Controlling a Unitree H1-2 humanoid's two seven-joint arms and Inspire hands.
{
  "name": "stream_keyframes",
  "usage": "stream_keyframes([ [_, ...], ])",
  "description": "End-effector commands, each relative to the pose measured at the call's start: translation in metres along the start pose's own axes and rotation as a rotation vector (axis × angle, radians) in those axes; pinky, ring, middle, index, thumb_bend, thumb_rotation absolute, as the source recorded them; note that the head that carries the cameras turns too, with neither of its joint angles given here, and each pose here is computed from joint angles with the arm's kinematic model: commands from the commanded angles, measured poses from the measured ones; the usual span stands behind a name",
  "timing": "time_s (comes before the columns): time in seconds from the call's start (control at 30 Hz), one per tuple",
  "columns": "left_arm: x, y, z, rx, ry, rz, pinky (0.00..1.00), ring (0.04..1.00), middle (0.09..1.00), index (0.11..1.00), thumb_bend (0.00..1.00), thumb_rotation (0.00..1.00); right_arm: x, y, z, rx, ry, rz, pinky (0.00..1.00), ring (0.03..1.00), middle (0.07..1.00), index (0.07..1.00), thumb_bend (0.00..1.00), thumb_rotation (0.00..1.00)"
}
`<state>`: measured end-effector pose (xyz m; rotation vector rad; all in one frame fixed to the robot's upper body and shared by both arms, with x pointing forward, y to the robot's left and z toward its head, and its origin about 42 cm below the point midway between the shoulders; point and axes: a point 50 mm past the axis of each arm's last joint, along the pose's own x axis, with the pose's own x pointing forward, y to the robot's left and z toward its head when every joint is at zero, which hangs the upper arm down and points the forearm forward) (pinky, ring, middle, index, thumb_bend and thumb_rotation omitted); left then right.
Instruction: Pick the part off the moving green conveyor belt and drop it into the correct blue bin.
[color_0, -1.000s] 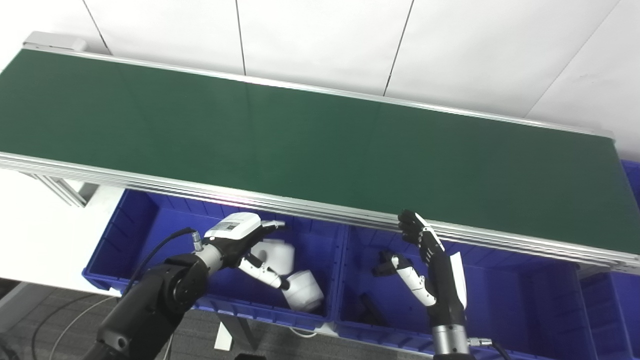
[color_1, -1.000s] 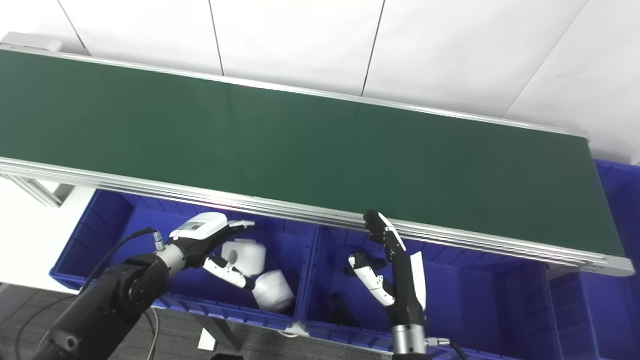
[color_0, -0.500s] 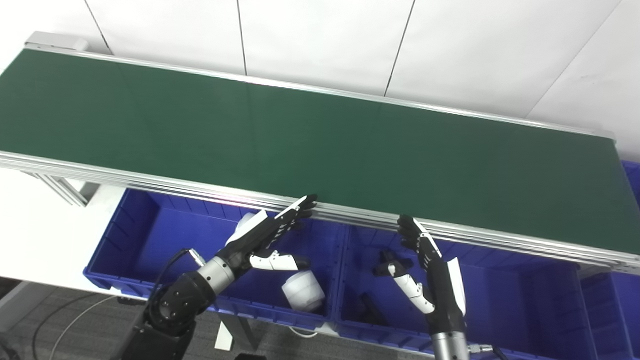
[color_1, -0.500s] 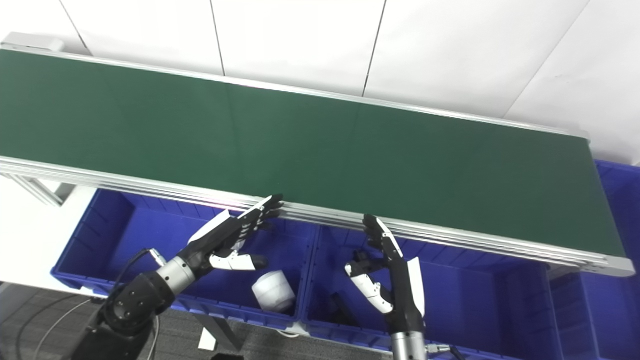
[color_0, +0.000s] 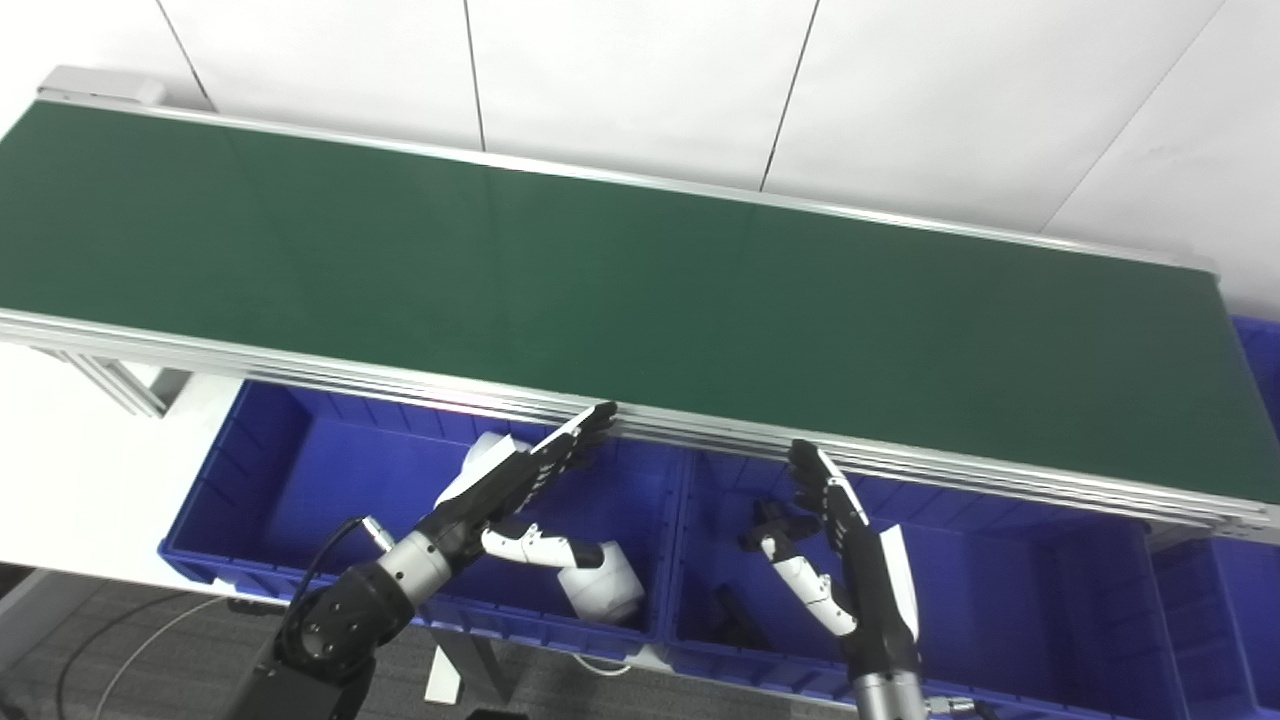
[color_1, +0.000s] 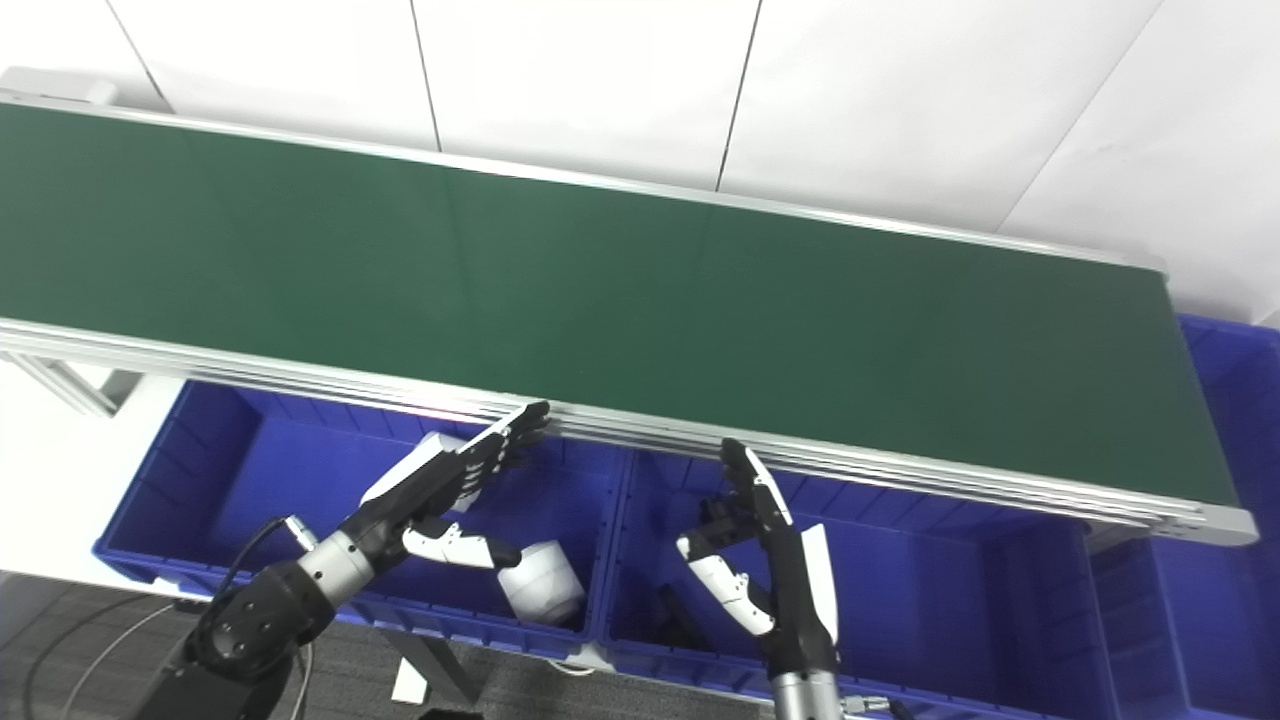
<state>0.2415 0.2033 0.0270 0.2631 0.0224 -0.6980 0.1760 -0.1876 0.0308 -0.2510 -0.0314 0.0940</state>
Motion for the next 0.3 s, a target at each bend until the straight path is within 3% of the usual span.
stream_keyframes([
  [0.0,0.003,0.01,0.009,0.031,-0.068,0.005,0.96,0.995,1.0,1.0,0.83,0.53,0.004,0.004,0.005,0.003,-0.02,0.002,0.84,0.892,0.901,0.906,0.82,0.77],
  [0.27,-0.006,0.014,-0.003,0.027,-0.07,0.005,0.97,1.0,1.0,1.0,0.83,0.53,0.001,0.018,0.0,-0.015,-0.003,0.002,0.84,0.891,0.898,0.91,0.82,0.76],
])
